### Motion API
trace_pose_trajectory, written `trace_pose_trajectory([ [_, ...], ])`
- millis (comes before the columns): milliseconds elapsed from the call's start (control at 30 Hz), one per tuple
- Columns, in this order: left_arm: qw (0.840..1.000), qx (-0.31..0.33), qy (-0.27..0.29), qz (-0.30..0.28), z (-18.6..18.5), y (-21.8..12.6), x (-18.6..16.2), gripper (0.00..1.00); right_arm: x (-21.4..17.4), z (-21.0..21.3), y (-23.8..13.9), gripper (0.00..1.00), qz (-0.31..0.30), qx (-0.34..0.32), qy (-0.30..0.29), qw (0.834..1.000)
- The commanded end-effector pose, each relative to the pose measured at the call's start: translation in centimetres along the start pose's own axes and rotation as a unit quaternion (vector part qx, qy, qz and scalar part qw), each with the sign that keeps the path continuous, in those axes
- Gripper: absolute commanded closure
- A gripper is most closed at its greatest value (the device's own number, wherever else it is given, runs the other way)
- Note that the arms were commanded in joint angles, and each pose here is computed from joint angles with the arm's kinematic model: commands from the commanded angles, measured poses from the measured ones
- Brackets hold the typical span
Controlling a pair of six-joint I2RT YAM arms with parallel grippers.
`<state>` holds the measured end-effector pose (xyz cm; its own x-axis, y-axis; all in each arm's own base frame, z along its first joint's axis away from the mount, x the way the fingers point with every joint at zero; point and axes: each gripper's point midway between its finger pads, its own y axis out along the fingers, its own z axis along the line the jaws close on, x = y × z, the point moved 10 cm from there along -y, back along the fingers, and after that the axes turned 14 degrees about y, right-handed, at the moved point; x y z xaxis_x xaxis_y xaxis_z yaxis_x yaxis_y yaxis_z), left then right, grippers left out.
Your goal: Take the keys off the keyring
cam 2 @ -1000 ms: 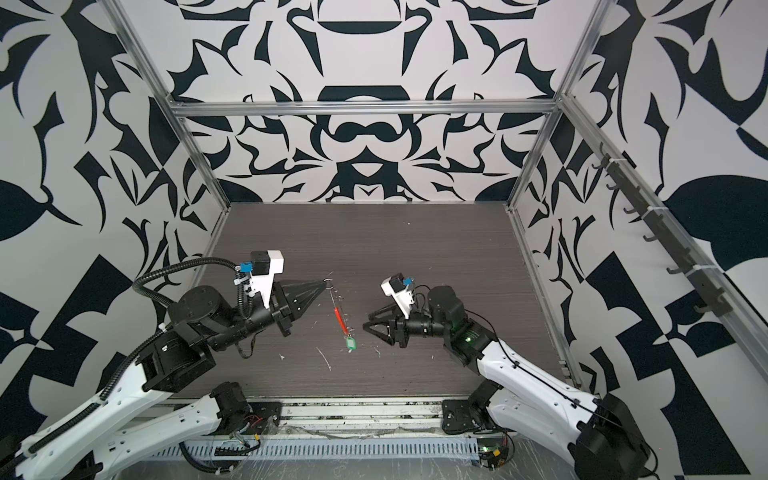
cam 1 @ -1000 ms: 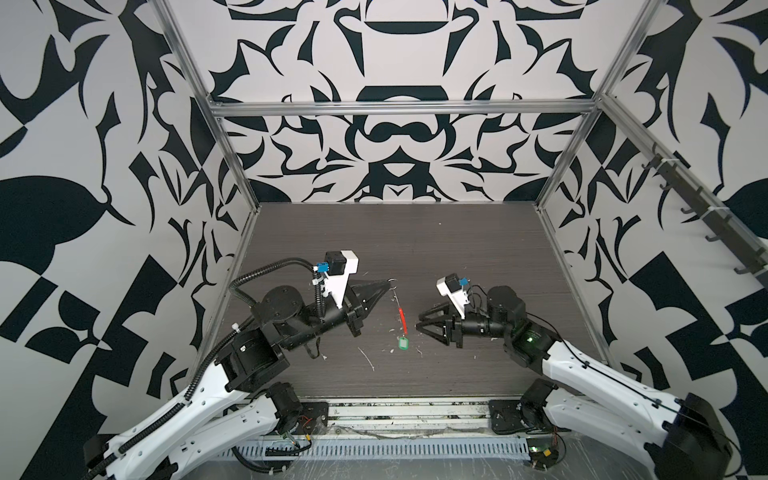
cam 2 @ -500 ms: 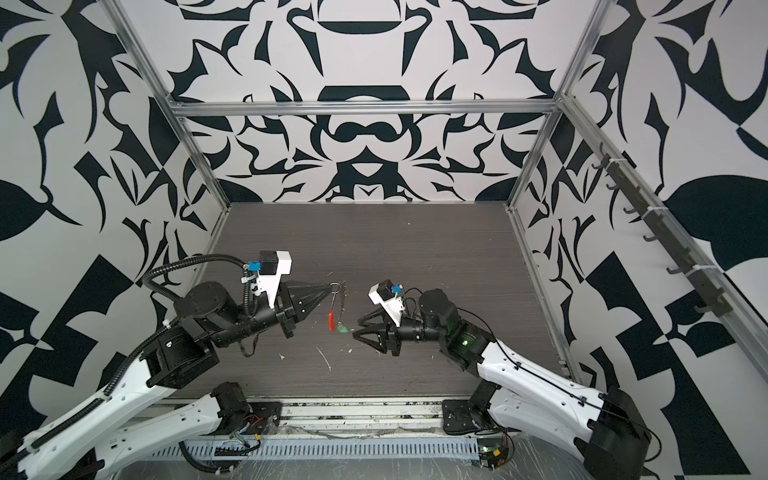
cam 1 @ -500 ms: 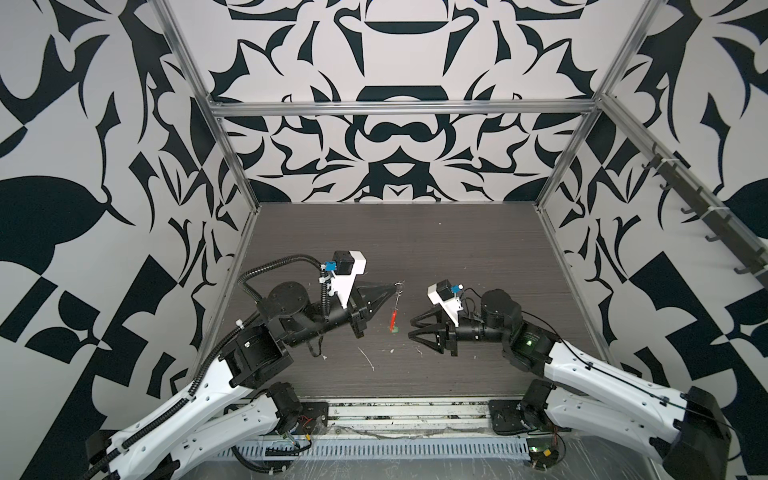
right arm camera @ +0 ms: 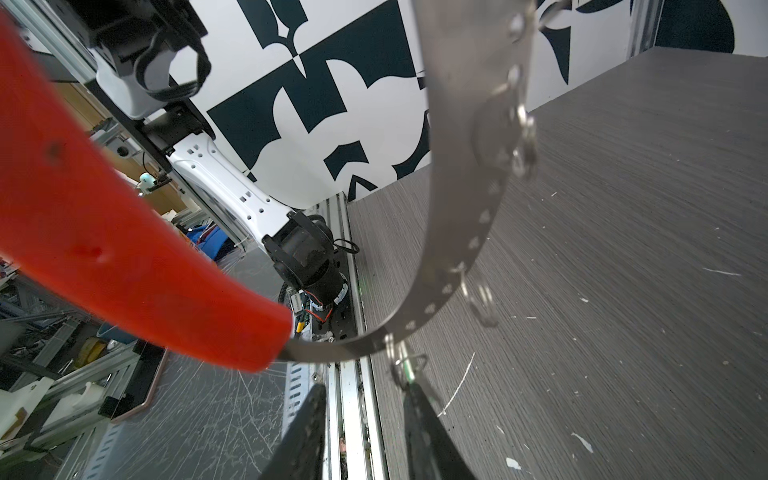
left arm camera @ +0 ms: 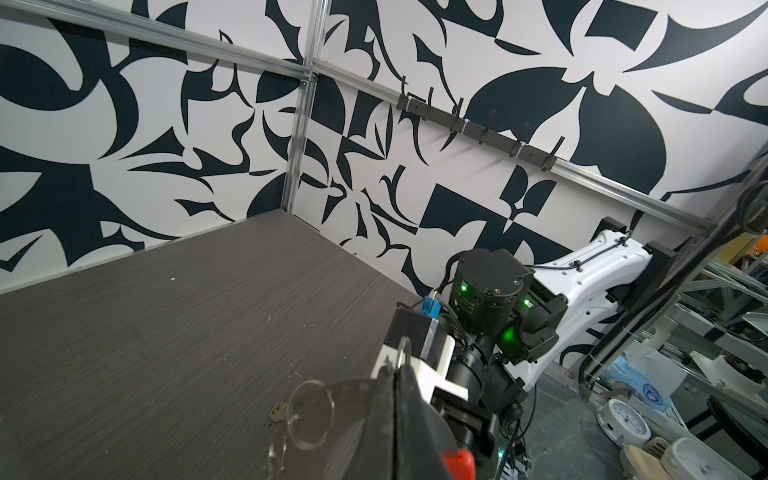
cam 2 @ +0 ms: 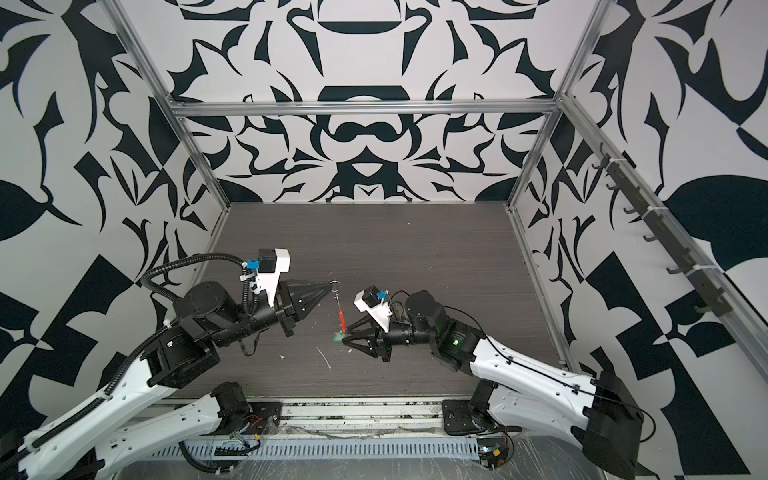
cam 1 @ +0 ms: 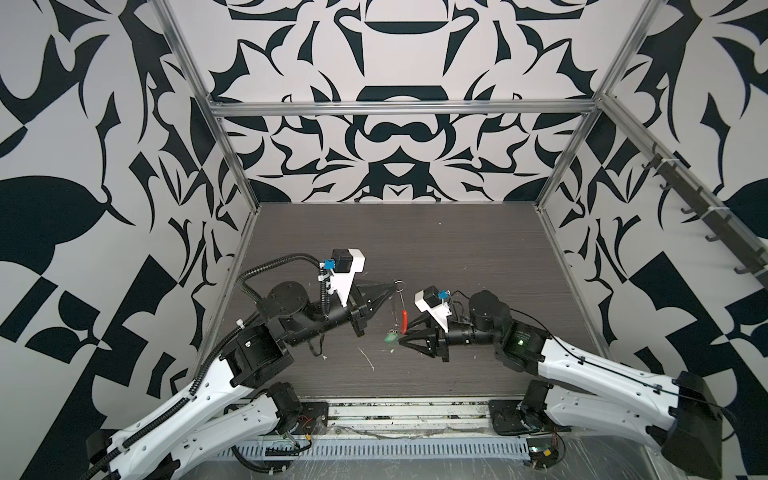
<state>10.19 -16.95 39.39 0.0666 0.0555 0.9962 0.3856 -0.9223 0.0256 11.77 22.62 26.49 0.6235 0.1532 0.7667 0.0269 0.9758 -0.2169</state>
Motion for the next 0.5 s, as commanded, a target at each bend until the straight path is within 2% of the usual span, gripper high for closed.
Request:
trace_pose_trajectory([
  [0, 0.999, -0.006, -0.001, -0.038, -0.28, -0.48, 1.51, 1.0, 2.06, 1.26, 0.09, 0.67, -0.033, 0.014, -0.033, 0.999],
  [267, 0.999, -0.008, -0.002, -0.04, -0.32, -0.52, 1.49, 1.0, 2.71, 1.26, 0.24, 0.73, -0.049, 0.001, -0.045, 0.998],
  [467, 0.999, -0.005, 0.0, -0.042, -0.34, -0.84, 1.52, 1.0, 2.65, 1.29, -0.06, 0.68, -0.045, -0.012, -0.044, 0.998],
])
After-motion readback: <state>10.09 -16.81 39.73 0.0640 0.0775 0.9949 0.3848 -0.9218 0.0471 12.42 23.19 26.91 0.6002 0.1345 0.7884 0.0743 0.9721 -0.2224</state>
